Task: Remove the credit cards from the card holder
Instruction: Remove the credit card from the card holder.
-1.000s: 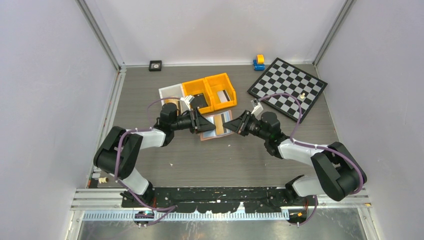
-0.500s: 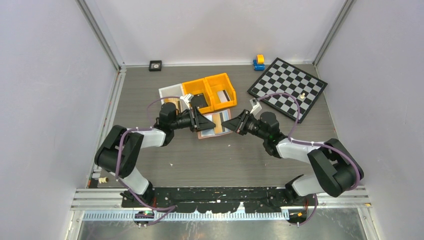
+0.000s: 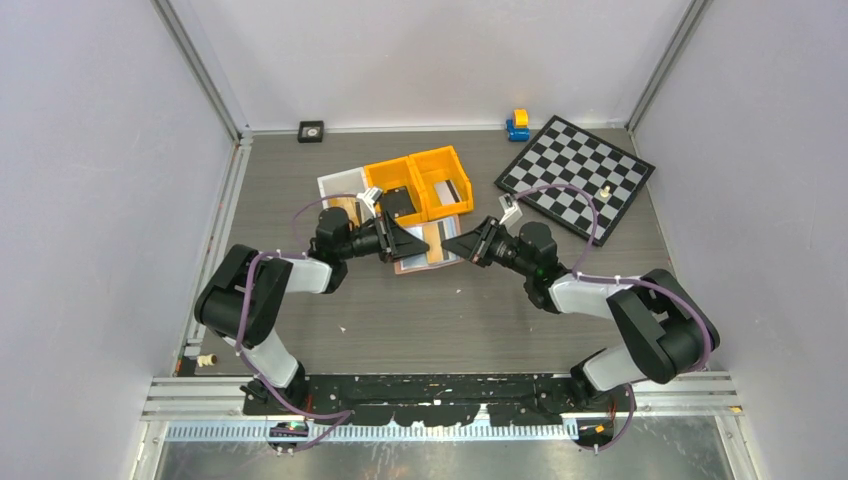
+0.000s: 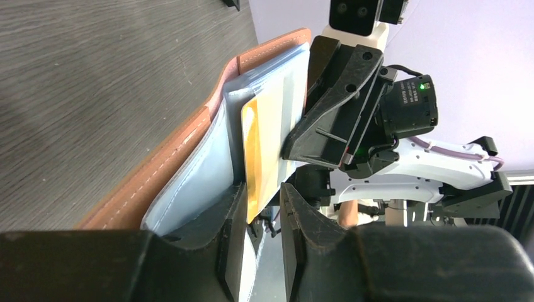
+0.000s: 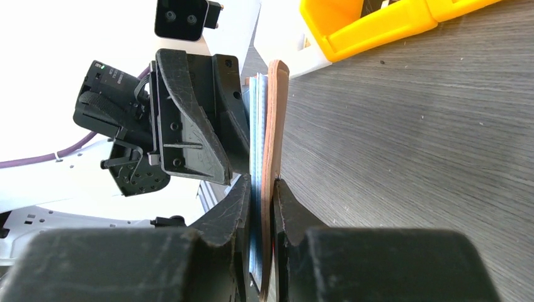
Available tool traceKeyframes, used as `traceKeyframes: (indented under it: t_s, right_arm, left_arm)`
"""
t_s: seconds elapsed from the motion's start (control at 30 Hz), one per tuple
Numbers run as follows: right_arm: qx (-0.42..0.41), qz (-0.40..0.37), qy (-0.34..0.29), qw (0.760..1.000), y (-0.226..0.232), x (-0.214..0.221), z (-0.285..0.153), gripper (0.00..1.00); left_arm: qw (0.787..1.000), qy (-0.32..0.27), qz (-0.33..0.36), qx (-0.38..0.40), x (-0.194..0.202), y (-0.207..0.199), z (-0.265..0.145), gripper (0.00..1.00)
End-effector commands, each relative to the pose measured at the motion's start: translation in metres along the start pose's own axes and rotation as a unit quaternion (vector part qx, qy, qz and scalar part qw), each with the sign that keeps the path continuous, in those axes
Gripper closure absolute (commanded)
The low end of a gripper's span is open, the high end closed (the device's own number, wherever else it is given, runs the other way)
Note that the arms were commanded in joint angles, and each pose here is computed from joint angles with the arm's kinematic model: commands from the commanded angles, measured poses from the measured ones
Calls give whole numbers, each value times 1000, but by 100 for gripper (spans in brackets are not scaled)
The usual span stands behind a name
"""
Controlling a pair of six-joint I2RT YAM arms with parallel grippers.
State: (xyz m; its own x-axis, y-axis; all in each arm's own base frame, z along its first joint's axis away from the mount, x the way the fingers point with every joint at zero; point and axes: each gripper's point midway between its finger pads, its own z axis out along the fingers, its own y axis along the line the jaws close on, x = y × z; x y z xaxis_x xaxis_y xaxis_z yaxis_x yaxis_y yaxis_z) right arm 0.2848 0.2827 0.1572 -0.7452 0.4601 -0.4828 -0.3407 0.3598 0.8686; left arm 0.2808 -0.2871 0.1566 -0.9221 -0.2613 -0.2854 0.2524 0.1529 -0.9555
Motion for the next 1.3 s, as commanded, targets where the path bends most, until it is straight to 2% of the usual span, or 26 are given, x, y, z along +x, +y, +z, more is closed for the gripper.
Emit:
traceKeyframes:
  t_s: [0.0,0.13,0.23,0.33,0.43,0.53,0.67,0.77,0.8,1.13,1.17,1.27]
  right_arm:
    - [-76,-20,46,996,41,16,7,90]
    - [-82,-23,48,995,44,18,7,90]
    - [-81,-23,45,995,44,17,7,80]
    - [-71,-20,30,997,40,12,5,71]
    - [-65,-20,20,998,37,8,1,57]
    - [-56,-18,8,998,33,4,-2,53]
    - [-36,-10,-15,999,22,-7,-7,63]
    - [-19,-6,-17,1000,16,-10,-8,82]
    - [-17,-5,-16,1000,15,-10,-8,85]
    - [-7,3,-28,1000,9,-15,-11,97]
    - [-8,3,-25,1000,9,-15,-11,98]
    - [-27,6,-19,999,14,-13,-9,100]
  left_arm:
    - [999,36,33,18,11,-13,9,73]
    - [999,36,28,-2,11,-3,10,89]
    - [999,29,24,-13,9,3,7,100]
    - [999,8,11,-36,0,15,-2,100]
    - [999,6,10,-50,0,19,-4,100]
    - [998,7,12,-61,0,22,-5,100]
    - [998,8,15,-65,0,21,-7,100]
    - [997,7,16,-72,0,23,-8,100]
    - [997,7,16,-75,0,24,-8,100]
    - [997,3,17,-71,-2,21,-11,100]
    - [998,5,20,-61,-2,18,-10,97]
    - [999,13,17,-37,0,10,-7,78]
